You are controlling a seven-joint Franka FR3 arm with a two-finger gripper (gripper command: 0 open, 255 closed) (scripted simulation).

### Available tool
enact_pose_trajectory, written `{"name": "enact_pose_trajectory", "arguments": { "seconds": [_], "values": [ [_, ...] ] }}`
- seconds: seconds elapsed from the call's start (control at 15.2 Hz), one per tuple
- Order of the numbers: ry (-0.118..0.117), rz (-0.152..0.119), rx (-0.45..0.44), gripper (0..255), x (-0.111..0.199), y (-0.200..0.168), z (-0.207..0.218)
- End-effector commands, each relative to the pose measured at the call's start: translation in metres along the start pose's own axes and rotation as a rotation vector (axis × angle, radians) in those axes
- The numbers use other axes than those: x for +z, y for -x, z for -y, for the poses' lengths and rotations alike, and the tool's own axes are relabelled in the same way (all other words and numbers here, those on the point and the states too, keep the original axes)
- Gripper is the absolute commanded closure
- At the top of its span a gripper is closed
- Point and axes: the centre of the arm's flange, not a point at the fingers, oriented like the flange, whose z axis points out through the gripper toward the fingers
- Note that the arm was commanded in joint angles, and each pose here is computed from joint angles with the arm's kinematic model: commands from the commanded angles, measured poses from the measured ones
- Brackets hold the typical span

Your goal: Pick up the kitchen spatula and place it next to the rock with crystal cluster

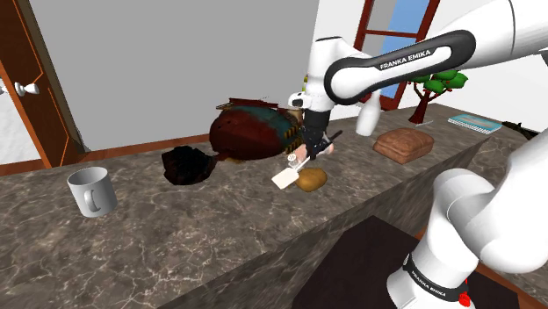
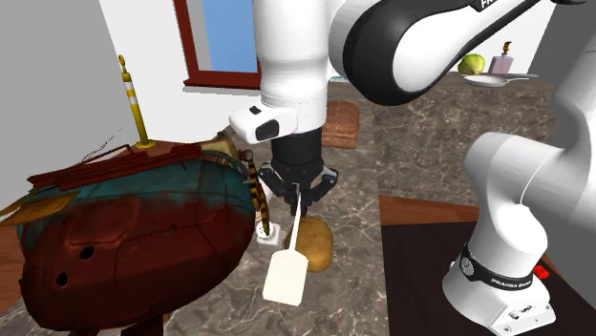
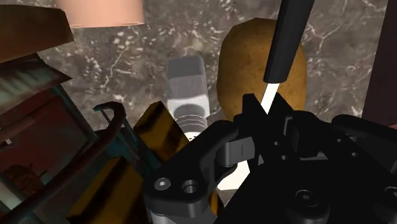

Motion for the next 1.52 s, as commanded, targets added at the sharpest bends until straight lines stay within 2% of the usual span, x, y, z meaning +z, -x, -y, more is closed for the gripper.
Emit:
{"name": "enact_pose_trajectory", "arguments": {
  "seconds": [0.0, 0.86, 1.45],
  "values": [
    [0.019, -0.009, -0.003, 255, -0.006, -0.031, -0.002],
    [0.019, -0.009, -0.003, 255, -0.019, -0.204, -0.014],
    [0.019, -0.009, -0.003, 255, 0.028, -0.208, -0.015]
  ]
}}
